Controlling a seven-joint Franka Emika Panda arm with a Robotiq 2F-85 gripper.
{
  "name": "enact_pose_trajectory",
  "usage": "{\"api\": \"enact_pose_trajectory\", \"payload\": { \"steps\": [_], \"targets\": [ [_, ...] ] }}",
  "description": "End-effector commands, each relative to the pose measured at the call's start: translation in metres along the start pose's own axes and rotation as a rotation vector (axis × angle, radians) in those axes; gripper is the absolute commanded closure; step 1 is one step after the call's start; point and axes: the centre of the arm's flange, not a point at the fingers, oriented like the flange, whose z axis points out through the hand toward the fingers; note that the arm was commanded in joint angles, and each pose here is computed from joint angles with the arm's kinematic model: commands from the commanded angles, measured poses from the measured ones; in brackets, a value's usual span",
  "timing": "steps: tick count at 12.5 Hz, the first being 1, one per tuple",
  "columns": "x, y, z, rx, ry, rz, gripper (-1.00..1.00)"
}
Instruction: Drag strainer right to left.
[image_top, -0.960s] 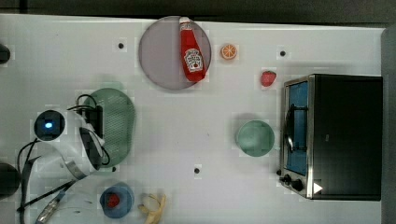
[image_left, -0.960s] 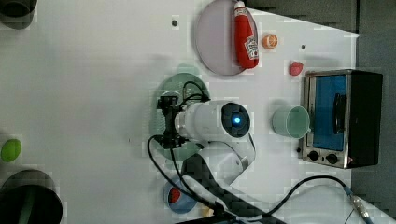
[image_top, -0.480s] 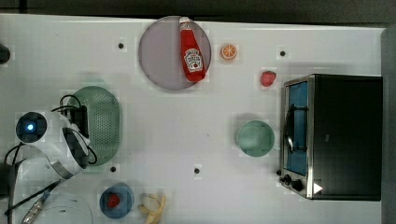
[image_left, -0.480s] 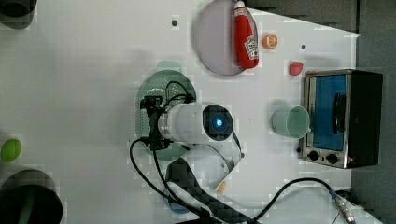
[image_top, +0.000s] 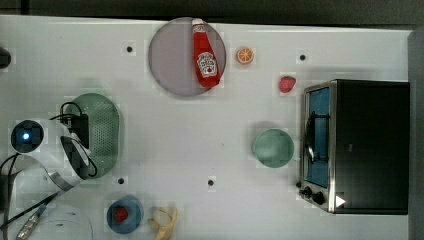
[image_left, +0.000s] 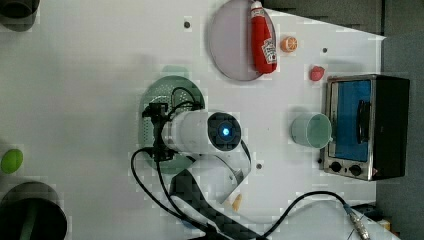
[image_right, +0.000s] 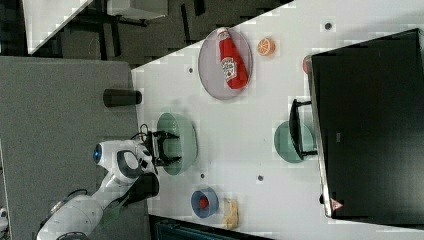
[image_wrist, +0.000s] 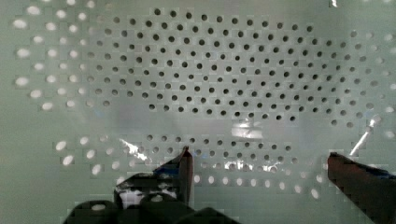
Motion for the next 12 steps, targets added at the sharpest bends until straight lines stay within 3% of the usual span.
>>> {"api": "enact_pose_trajectory", "payload": {
  "steps": [1,5,9,12],
  "targets": [
    [-0.010,-0.002,-0.014,0.021,-0.017,0.064,-1.00],
    [0.011,-0.014,-0.070,-0.012,0.047,-0.120,-1.00],
    [0.055,-0.035,-0.200,0.022,0.060,-0.408,-1.00],
    [0.119,-0.043,-0.303,0.066,0.052,-0.478,-1.00]
  ]
}}
